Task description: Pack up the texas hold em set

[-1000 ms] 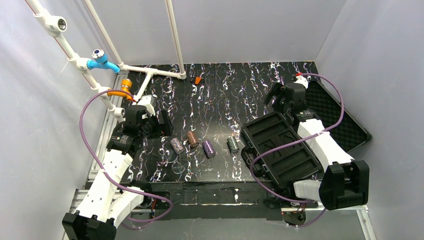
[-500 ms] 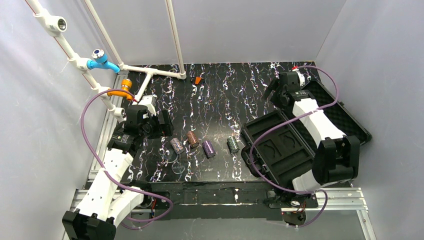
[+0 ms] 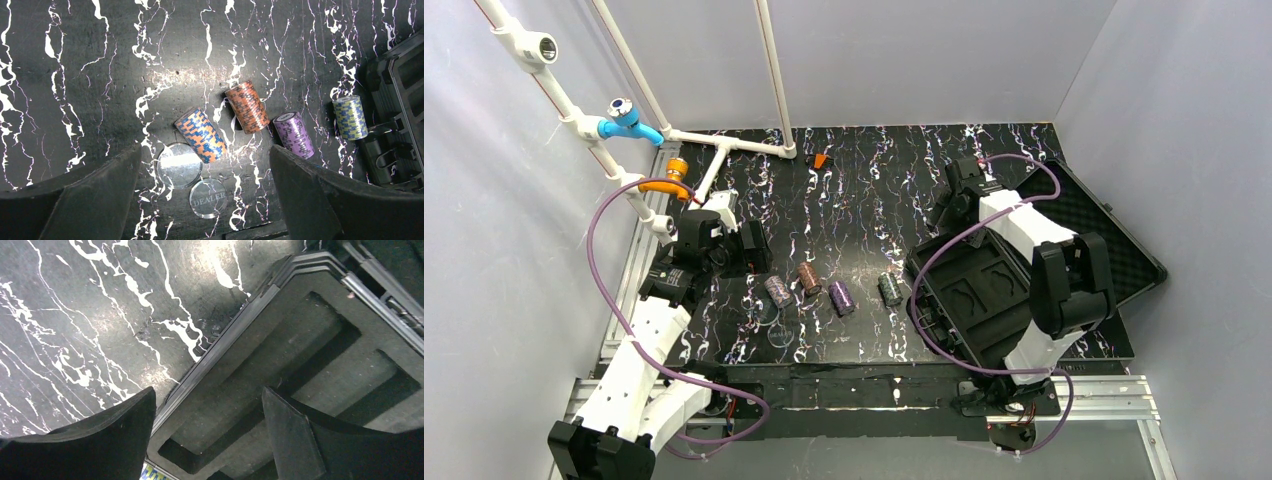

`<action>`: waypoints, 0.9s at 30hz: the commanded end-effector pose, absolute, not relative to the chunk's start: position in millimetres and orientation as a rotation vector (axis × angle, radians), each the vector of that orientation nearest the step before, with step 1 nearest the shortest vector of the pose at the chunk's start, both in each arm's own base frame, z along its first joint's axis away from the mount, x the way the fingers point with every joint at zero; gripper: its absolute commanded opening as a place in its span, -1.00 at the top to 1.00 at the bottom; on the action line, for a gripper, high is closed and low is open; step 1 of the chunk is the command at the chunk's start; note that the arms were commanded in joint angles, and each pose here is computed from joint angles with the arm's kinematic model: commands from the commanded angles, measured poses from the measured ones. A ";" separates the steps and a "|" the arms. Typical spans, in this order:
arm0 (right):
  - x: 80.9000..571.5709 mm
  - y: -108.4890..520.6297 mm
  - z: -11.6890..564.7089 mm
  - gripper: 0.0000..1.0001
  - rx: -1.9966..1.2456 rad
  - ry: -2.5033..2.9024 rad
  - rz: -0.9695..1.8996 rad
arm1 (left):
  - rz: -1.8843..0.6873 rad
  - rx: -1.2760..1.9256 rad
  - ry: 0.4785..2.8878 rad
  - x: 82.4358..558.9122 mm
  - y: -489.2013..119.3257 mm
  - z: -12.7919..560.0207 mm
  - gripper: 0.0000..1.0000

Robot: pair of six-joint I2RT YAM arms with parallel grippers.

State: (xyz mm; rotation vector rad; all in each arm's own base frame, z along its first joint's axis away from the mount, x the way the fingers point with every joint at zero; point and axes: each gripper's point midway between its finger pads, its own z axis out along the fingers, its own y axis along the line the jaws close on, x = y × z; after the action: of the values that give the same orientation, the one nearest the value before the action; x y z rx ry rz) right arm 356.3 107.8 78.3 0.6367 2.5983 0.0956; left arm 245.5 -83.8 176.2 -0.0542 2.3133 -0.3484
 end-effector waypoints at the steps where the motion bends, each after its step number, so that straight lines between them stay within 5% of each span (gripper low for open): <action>1: 370.8 118.1 80.2 -0.63 0.630 2.586 0.129 | -0.359 -0.028 2.328 242.0 -86.5 172.8 -0.99; 7: 375.0 126.3 68.6 -0.28 0.593 2.617 0.133 | -0.356 -0.025 2.327 241.7 -86.3 172.5 -0.99; 16: 382.0 153.8 60.7 0.49 0.488 2.660 0.175 | -0.349 -0.020 2.324 240.3 -85.6 173.2 -0.91; 27: 408.8 217.8 60.8 0.62 0.300 2.665 0.303 | -0.345 -0.019 2.332 241.2 -86.2 171.3 -0.90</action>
State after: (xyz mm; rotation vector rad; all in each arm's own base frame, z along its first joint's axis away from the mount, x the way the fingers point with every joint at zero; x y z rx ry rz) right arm 383.5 175.7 56.7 0.4508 2.7158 0.1539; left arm 244.8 -86.0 176.0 -0.0388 2.3147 -0.3505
